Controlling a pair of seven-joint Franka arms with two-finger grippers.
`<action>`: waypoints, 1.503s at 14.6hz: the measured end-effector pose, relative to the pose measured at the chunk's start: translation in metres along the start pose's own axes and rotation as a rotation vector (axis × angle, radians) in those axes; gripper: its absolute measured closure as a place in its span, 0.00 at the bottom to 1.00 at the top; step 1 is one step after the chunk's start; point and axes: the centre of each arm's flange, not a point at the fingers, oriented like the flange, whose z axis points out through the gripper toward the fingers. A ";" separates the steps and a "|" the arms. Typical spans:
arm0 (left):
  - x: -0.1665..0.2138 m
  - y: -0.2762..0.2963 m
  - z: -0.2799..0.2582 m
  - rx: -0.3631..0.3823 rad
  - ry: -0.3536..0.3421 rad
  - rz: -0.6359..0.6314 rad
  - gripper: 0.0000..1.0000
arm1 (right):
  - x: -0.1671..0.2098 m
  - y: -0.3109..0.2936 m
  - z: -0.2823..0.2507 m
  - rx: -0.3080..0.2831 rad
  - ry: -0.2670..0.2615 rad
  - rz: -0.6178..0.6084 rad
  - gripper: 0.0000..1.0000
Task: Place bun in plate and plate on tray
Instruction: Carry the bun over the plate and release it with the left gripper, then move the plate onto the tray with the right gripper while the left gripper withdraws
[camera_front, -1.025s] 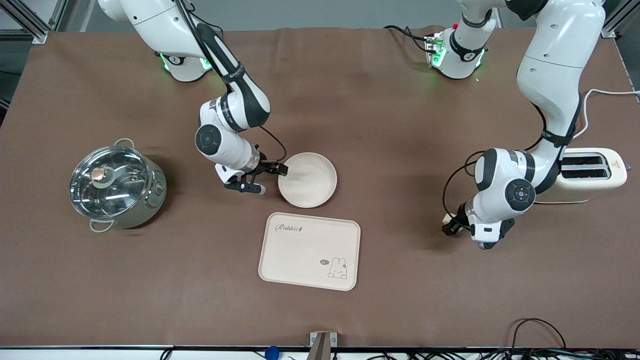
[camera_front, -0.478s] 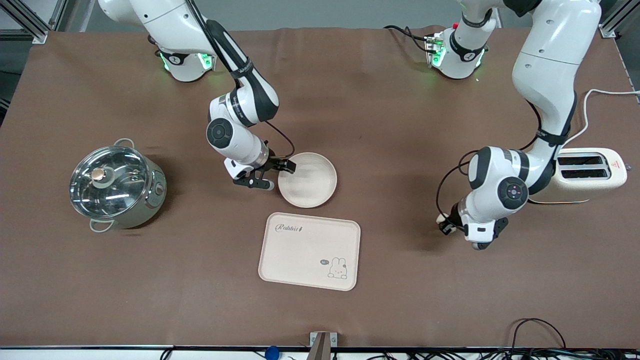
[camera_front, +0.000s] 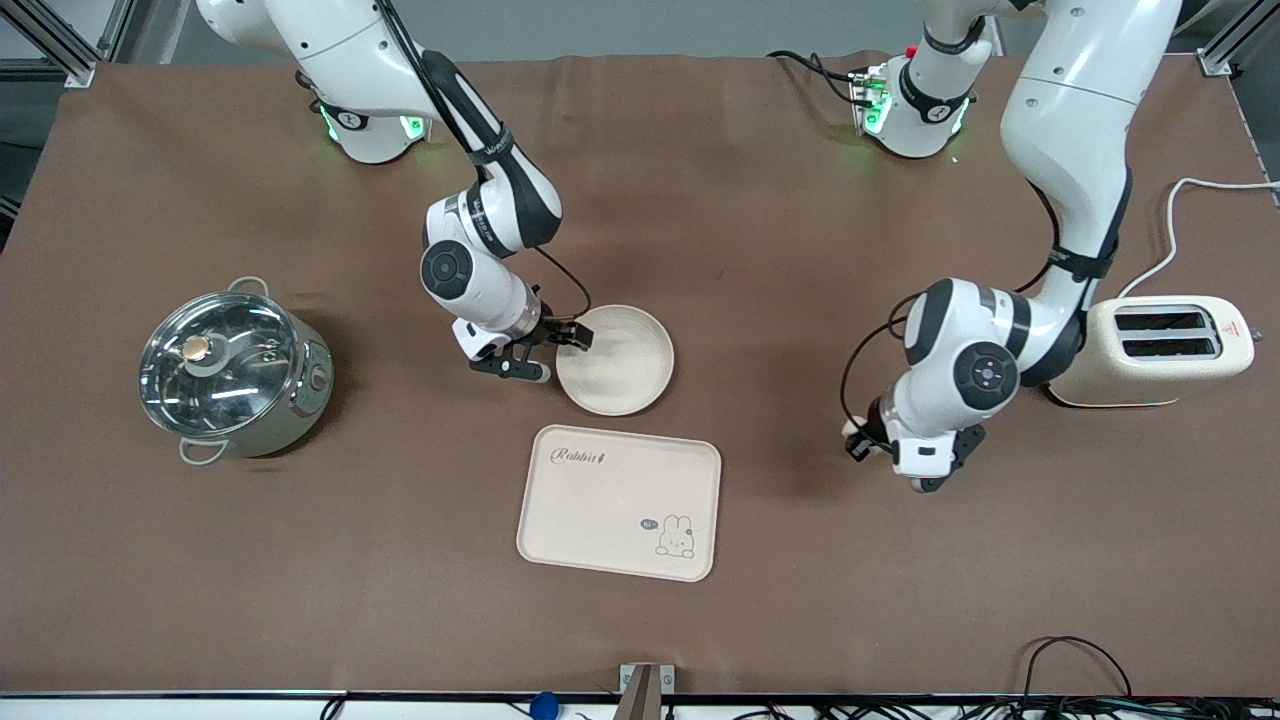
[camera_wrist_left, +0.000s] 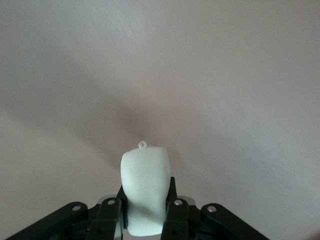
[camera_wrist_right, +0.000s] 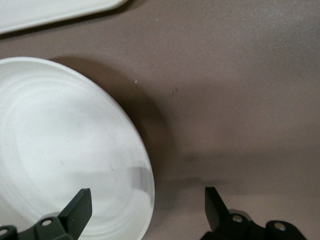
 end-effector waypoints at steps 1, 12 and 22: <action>-0.019 0.012 -0.001 -0.003 -0.002 0.000 0.70 | 0.000 0.000 0.001 0.000 0.000 0.000 0.03; -0.259 0.114 0.025 -0.039 -0.024 -0.064 0.70 | 0.001 0.002 0.005 -0.001 0.009 0.003 0.50; -0.335 0.125 0.080 -0.107 -0.052 -0.092 0.62 | 0.002 -0.001 0.002 0.007 0.019 0.002 0.95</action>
